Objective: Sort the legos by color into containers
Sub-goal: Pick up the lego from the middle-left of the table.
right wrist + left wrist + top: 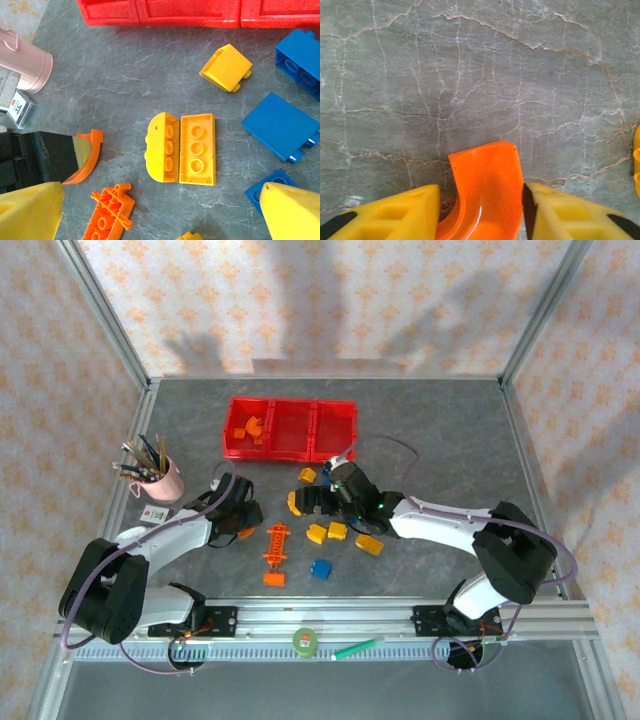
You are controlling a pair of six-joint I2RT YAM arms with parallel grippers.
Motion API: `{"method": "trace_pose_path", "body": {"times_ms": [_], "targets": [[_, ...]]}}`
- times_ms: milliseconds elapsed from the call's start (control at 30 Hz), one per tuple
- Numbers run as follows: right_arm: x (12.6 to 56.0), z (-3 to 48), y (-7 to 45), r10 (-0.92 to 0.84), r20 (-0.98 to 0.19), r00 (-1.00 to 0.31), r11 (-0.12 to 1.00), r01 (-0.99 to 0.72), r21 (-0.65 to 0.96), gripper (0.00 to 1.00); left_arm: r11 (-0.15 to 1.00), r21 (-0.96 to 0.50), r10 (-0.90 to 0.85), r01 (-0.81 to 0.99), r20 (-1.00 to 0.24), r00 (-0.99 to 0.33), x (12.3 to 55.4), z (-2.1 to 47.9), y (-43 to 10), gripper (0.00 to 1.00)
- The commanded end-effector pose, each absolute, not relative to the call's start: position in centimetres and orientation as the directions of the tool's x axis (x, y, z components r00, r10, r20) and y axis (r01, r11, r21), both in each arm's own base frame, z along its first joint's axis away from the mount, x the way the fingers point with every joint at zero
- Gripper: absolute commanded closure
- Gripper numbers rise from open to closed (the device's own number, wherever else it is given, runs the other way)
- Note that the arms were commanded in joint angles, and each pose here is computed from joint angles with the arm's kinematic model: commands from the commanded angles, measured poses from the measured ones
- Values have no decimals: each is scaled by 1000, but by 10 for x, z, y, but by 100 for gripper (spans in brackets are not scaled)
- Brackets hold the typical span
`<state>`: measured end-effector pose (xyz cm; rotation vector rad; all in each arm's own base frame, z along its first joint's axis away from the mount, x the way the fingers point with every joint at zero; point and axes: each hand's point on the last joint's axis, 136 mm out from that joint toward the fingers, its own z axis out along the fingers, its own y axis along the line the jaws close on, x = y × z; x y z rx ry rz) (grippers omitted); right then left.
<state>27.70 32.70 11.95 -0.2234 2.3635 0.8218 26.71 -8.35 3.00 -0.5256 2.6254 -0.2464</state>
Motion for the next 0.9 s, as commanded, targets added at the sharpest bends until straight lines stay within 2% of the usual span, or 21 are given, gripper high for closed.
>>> {"method": "trace_pose_path", "body": {"times_ms": [0,333,400,433,633,867], "targets": [[280,124,330,60,-618,-784,789,-342,511,0,913,-209,-407,-351,-389,-827,260,23,-75,55],[280,124,328,61,-619,-783,793,-338,507,0,907,-222,-421,-359,-410,-809,261,29,-73,69],[280,124,329,61,-619,-783,791,-340,508,0,905,-231,-423,-357,-411,-808,261,31,-74,68],[280,124,329,63,-618,-784,791,-338,509,0,906,-236,-421,-352,-410,-809,261,31,-75,64],[279,124,329,62,-617,-784,792,-338,509,0,913,-226,-404,-339,-398,-824,263,28,-79,56],[279,122,328,60,-614,-787,793,-336,508,0,910,-201,-415,-363,-423,-806,265,30,-72,67]]}}
